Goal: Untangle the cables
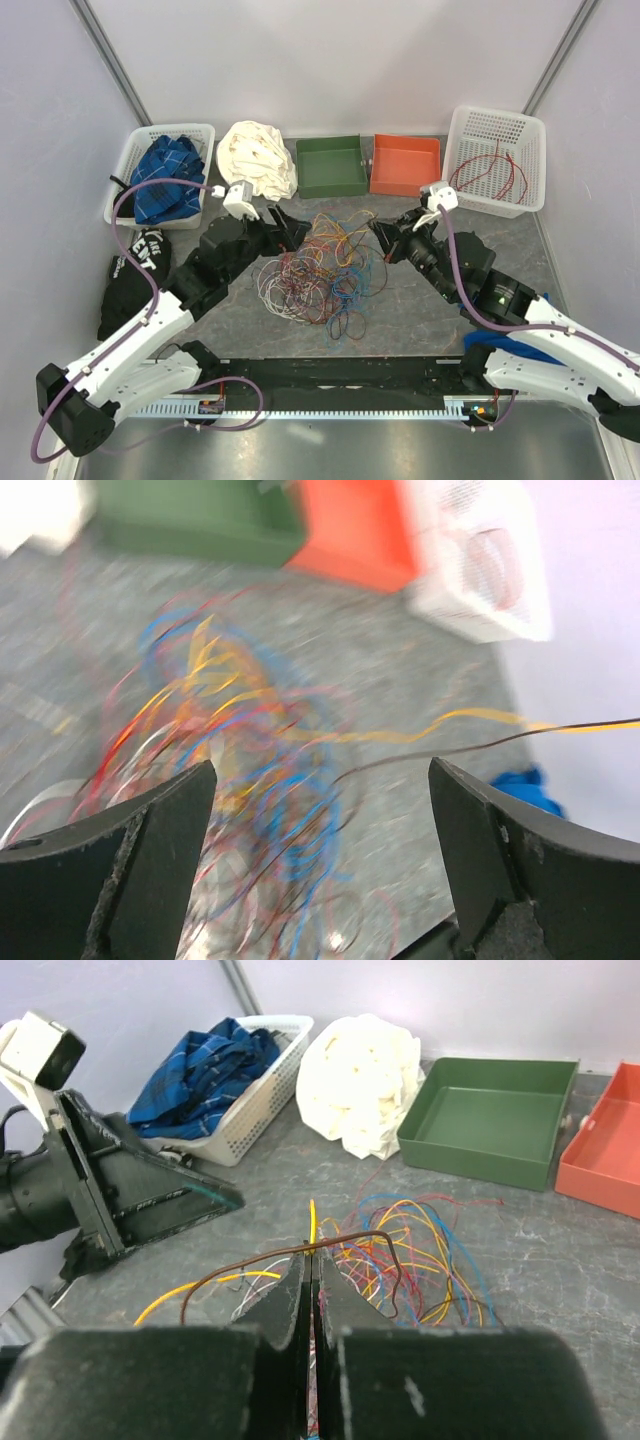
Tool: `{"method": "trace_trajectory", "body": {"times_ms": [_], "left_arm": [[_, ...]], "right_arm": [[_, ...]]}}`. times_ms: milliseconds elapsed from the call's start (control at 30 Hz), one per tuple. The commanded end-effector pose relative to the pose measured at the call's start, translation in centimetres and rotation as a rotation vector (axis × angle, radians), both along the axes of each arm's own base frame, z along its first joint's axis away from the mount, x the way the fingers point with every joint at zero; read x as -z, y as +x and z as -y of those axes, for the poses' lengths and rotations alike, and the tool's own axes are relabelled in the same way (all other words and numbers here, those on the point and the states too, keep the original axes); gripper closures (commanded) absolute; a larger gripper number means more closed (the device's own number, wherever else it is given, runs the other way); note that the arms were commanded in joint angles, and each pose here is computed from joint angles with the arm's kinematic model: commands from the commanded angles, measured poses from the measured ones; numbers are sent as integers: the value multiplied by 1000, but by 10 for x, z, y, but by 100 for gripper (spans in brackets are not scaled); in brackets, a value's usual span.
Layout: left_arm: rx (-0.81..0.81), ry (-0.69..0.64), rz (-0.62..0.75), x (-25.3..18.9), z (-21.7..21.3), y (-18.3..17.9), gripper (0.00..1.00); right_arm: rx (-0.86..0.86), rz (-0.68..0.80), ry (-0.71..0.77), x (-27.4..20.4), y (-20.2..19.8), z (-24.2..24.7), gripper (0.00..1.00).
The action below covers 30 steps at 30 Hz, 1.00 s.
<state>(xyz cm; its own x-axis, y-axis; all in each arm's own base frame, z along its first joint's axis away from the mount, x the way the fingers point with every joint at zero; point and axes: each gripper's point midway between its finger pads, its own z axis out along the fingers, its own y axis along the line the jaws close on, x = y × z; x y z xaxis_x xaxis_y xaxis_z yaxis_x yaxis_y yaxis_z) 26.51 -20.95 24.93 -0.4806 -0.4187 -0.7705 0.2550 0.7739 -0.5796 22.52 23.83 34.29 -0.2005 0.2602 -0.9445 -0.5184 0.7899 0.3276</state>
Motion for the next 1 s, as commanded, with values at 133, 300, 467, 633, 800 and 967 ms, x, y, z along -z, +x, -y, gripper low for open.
{"method": "trace_trajectory", "body": {"times_ms": [133,300,467,633,800,967], "left_arm": [[310,-83,358,-44,55,-4,9],[334,-13,446,-27,60,-7,11],[344,46,462,-15,63,-4,12],[334,83,453,-3,71,7,13],[381,97,425,4,94,14,16],[353,128,393,22,98,21,24]], "right_arm": [[-96,33,103,-53,-26,6,100],[-129,37,144,-73,-36,10,100],[-142,52,158,-90,-42,15,100],[-170,55,172,-97,-47,14,100],[-185,58,193,-104,-51,14,100],[-191,62,211,-110,-55,18,100]]}}
